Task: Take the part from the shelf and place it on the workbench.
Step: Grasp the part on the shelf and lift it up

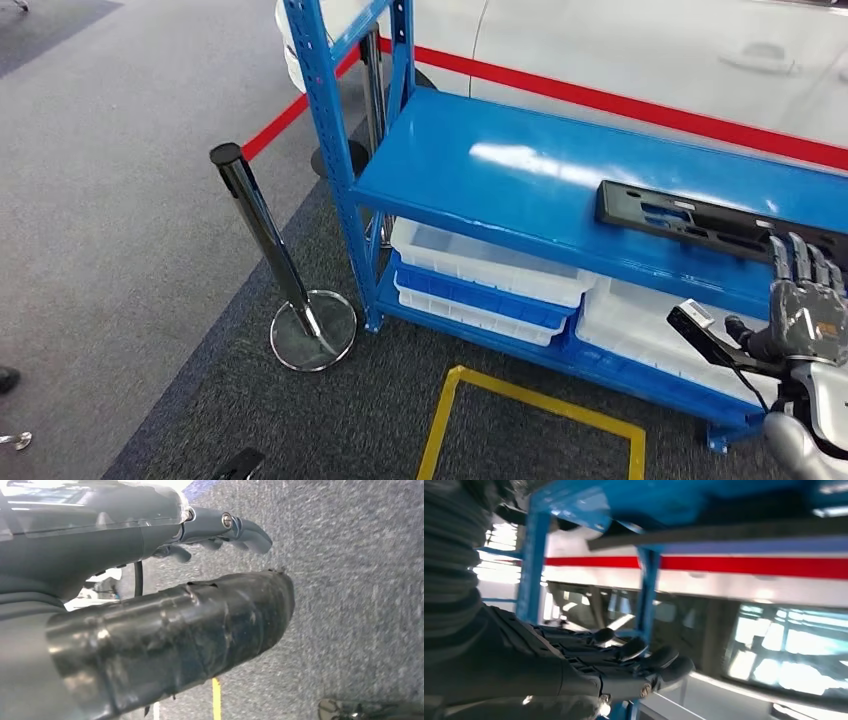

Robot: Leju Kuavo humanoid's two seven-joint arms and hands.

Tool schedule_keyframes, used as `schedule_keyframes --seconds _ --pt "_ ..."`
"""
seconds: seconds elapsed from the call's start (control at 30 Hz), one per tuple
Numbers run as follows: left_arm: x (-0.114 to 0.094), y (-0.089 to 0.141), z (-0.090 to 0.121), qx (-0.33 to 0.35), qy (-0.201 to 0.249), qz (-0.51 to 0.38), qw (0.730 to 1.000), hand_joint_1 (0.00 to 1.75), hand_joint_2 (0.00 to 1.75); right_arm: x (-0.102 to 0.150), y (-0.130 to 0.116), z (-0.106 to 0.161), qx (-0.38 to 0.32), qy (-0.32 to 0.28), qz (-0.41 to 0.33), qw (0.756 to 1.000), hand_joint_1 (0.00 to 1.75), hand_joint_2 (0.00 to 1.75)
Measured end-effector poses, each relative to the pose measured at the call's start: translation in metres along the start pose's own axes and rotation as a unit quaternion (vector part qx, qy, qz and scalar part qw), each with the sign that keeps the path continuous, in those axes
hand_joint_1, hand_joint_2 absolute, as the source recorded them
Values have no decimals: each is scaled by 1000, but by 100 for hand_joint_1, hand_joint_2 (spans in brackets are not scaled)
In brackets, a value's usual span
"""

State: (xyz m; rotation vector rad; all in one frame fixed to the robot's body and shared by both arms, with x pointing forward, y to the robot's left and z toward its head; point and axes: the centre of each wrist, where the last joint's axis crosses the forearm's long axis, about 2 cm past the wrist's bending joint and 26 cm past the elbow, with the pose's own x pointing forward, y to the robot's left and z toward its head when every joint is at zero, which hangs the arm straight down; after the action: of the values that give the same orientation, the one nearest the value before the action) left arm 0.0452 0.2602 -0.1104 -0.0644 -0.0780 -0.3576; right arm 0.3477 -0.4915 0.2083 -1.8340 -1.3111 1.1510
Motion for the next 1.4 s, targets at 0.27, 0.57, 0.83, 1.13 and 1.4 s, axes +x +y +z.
schedule_keyframes --seconds 0.27,0.57,0.83,1.13,1.4 --pt "0 0 0 -1 0 -1 1000 0 0 1 -1 0 -2 1 -2 1000 0 175" --pt "0 0 0 1 0 -2 1000 0 0 4 0 1 0 1 -6 1000 0 175" --pt "1 -1 0 -1 -1 -7 1000 0 0 3 1 4 5 1 -5 1000 0 175" --pt "3 -1 0 -1 -4 -17 1000 0 0 3 2 6 7 0 -7 1000 0 175" --pt "3 -1 0 0 -4 -21 1000 0 0 14 5 8 10 -5 -17 1000 0 175"
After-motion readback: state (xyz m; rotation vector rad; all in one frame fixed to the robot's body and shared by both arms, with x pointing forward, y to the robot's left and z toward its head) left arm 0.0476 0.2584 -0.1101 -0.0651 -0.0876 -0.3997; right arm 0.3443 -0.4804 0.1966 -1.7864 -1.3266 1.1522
